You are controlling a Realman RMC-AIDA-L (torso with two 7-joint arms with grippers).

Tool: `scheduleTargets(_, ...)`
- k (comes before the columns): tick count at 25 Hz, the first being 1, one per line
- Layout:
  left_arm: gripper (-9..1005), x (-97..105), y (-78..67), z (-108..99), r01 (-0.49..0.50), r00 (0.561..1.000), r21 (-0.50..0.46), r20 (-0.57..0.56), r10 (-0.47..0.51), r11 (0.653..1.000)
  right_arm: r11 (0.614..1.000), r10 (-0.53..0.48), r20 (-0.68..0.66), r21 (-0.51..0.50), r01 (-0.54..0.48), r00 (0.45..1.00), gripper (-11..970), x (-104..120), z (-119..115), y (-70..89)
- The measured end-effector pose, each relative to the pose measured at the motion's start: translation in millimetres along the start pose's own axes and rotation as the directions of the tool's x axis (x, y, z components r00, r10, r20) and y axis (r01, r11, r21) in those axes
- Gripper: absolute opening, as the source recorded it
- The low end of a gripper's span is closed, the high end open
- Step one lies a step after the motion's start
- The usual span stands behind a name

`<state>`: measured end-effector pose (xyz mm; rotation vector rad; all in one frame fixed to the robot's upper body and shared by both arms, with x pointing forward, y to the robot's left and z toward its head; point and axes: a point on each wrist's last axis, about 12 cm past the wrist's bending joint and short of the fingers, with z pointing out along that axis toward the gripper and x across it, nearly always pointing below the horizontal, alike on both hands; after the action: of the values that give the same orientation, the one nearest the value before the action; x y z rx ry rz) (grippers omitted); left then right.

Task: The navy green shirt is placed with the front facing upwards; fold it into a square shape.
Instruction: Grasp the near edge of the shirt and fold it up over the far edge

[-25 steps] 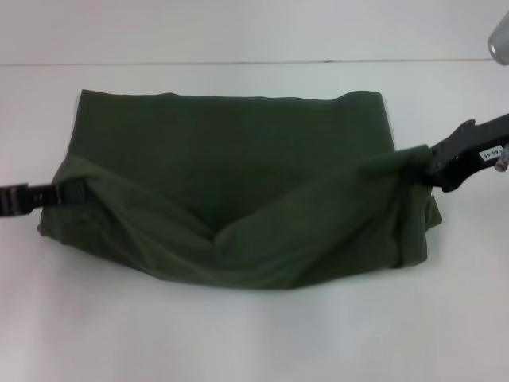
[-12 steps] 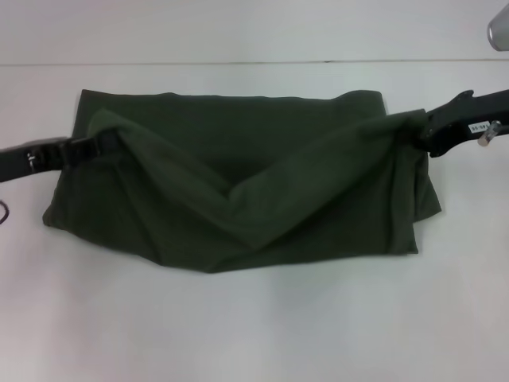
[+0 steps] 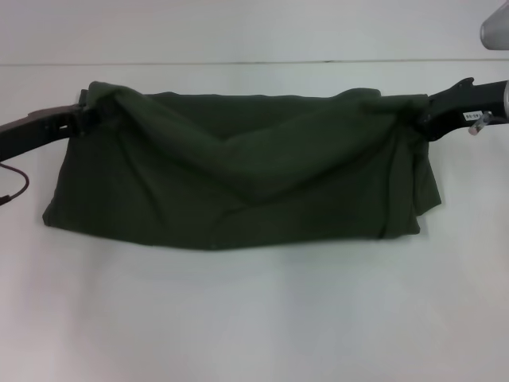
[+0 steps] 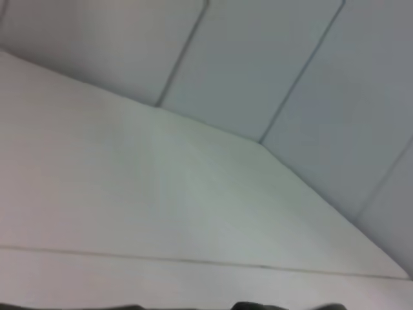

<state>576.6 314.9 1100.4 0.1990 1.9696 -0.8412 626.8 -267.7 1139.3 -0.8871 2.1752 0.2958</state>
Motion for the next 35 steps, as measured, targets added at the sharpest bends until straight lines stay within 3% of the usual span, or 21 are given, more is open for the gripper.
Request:
scheduleTargets(9,98,4,6.2,10,-0.035,0.996,-0.081,0.077,0.041,0.996,0.998,-0.027,0.053,0.062,0.024,0.998,56,-4,13,-5.0)
scheduleTargets(23,99,5,14.5,24,-0.093,0.99,-0.187,0.083,0.11,0.978,0.995,-0.041,0.057,0.098,0.035,0.998,54,-14,39,-5.3)
scheduleTargets(29,100,4,19.5,37,-0.138,0.985,-0.272,0.06,0.16,0.952,0.989,-0.03,0.059,0.145,0.021,0.998,72,-14,43,-11.2)
scheduleTargets(35,97,1,27.5,48,-0.157,0.979,-0.395,0.056,0.194,0.905,0.979,-0.058,0.084,0.201,0.04,0.995,126,-19,45,-17.3)
